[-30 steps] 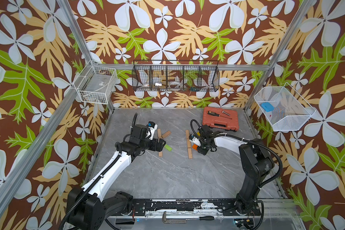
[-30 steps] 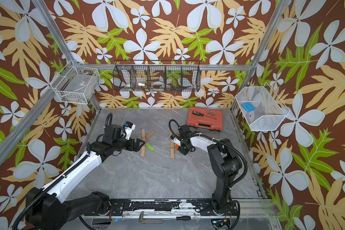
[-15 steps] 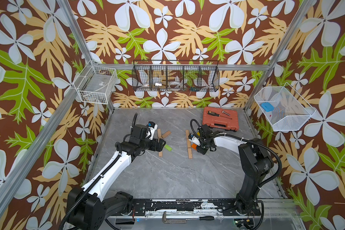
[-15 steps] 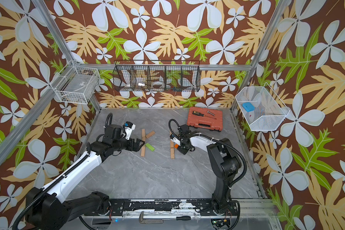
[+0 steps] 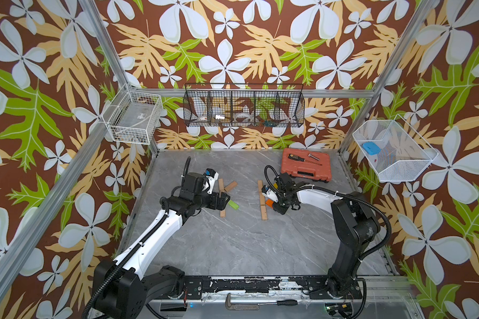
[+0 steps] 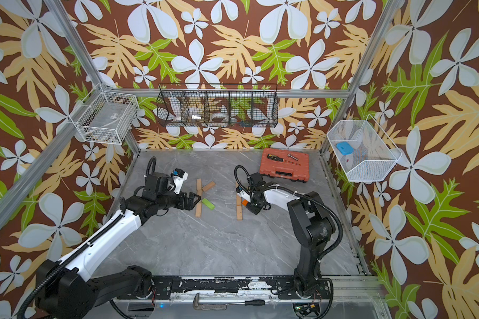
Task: Assemble the letter k with building blocks
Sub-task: Assemble the building block at the center of the board.
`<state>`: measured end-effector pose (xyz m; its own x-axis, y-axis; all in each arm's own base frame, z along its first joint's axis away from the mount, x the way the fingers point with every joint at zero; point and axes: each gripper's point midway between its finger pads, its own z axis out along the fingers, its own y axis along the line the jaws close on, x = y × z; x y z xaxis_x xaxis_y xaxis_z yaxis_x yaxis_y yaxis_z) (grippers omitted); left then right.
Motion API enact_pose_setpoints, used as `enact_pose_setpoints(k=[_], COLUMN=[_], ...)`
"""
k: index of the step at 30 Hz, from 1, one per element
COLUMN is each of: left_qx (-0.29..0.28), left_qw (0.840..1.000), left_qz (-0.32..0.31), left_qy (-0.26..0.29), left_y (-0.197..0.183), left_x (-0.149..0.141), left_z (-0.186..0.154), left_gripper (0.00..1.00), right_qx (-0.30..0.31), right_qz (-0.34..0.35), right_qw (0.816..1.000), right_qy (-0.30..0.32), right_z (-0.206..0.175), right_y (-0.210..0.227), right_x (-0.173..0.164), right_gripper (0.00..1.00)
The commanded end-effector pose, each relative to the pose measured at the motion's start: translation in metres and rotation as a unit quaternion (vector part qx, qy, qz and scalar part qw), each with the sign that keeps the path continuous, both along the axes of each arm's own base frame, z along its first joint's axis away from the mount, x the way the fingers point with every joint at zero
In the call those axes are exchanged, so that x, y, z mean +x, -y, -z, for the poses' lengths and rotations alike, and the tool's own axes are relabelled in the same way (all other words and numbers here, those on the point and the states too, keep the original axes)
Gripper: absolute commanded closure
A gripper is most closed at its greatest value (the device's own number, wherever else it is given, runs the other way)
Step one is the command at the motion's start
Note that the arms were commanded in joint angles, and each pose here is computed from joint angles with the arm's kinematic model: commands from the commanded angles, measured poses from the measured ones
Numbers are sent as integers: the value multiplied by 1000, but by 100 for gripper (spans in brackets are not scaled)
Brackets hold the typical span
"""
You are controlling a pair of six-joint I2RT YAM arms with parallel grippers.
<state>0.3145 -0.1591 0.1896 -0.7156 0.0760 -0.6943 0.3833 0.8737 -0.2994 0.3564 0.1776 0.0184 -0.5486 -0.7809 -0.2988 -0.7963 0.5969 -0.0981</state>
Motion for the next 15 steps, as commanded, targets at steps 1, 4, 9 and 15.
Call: enact_pose_setpoints(k=[1,4,9,15], left_qx=[4,3,1,0], left_qw=[1000,1000,1000,1000], left_qz=[1,4,7,11], left_qy=[0,-1,-2,-4], left_y=[-1,0,1,3], left_x=[-1,-1,-2,-2], left_z=[0,1,1,1], left_gripper=[5,5,5,5], right_qx=[-6,-4,-8,-5], right_qz=[-7,-9,-7,-7], right_qw=[1000,1000,1000,1000], right_qy=[-25,-26,-20,-16], right_z=[7,7,5,1], right_y=[3,3,5,5], right_x=[-12,-14,-14,-13], right_gripper=[65,62,61,59])
